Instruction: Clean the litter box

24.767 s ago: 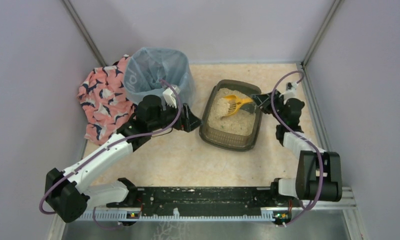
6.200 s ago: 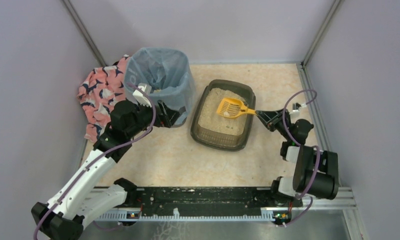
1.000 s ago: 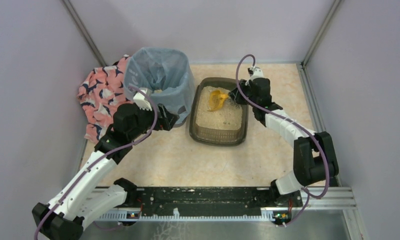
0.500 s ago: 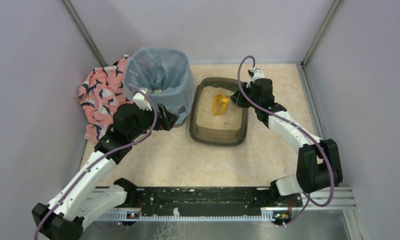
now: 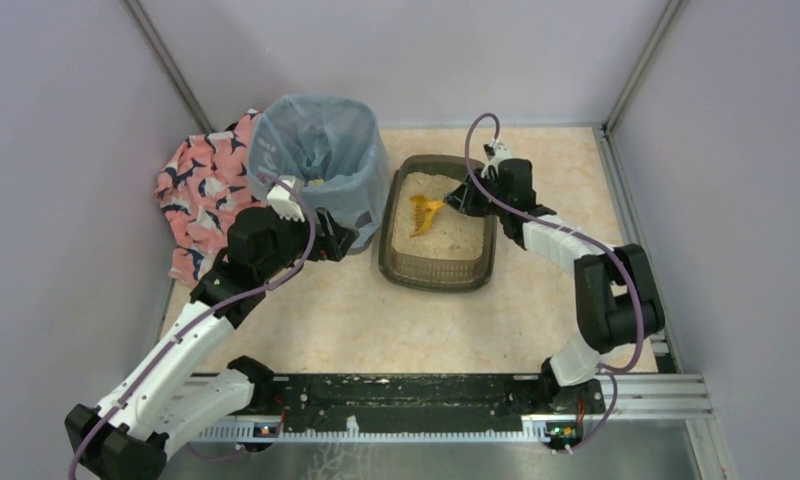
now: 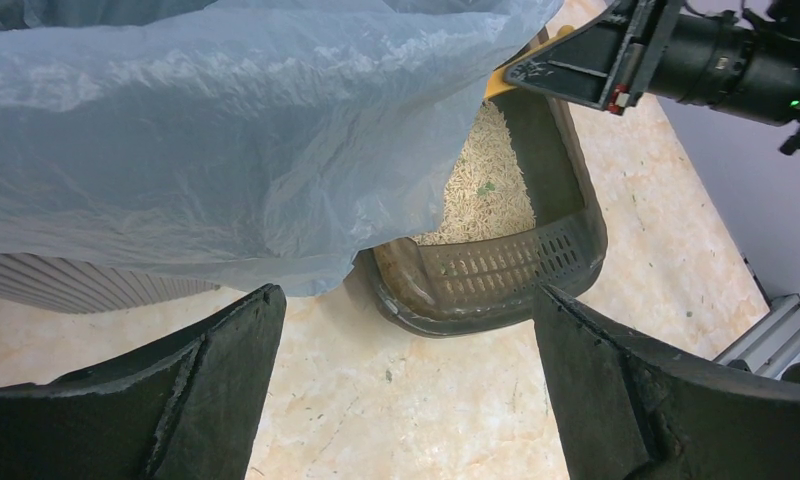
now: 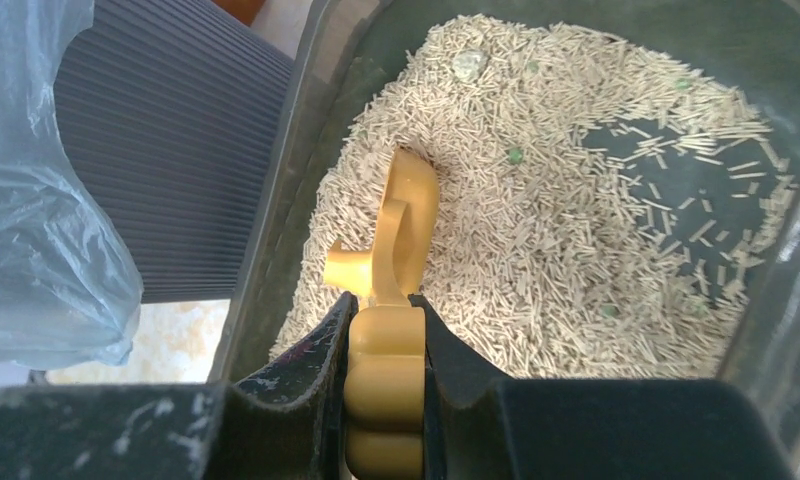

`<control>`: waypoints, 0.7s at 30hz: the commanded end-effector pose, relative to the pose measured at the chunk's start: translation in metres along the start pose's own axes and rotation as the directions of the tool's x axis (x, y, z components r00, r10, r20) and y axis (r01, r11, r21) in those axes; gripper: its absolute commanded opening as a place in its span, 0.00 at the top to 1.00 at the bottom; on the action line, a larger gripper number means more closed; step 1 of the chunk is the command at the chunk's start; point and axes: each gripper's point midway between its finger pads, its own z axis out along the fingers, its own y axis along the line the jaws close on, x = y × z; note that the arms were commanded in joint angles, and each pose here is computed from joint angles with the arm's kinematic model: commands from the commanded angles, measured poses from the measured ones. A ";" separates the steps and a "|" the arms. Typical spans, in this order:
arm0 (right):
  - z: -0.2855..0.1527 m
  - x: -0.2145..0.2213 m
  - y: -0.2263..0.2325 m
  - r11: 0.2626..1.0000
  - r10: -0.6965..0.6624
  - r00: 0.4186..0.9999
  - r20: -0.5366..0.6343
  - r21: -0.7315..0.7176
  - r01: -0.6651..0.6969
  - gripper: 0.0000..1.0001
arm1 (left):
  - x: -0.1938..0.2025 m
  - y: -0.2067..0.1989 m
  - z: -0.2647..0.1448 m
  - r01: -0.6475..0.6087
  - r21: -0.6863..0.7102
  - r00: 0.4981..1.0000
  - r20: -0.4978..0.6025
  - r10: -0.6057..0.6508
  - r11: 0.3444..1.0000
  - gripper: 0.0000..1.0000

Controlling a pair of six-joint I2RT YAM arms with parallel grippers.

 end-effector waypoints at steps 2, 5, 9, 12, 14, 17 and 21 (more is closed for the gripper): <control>0.022 0.052 0.014 0.981 0.115 0.980 -0.163 -0.138 -0.138 1.00 | -0.005 0.003 -0.004 -0.006 -0.016 1.000 0.022 0.006 1.000 0.01; 0.022 0.056 0.017 0.971 0.144 0.975 -0.167 -0.166 -0.172 1.00 | -0.004 0.004 -0.003 -0.006 -0.019 1.000 0.022 0.006 1.000 0.01; 0.013 0.051 0.014 0.963 0.179 0.973 -0.145 -0.178 -0.204 1.00 | -0.004 0.003 -0.003 -0.006 -0.011 1.000 0.020 0.006 1.000 0.01; 0.000 0.040 0.009 0.939 0.241 0.964 -0.114 -0.224 -0.261 1.00 | -0.004 0.001 -0.002 -0.005 -0.005 1.000 0.020 0.005 1.000 0.01; -0.009 0.033 0.008 0.909 0.294 0.951 -0.098 -0.278 -0.309 1.00 | -0.004 0.001 -0.002 -0.003 -0.002 1.000 0.020 0.003 1.000 0.01; -0.019 0.027 0.007 0.885 0.329 0.941 -0.083 -0.319 -0.337 1.00 | -0.004 0.000 -0.002 -0.001 0.002 1.000 0.020 0.001 1.000 0.01; -0.023 0.024 0.011 0.877 0.330 0.941 -0.075 -0.345 -0.335 1.00 | -0.004 0.000 -0.001 0.000 0.002 1.000 0.019 0.000 1.000 0.01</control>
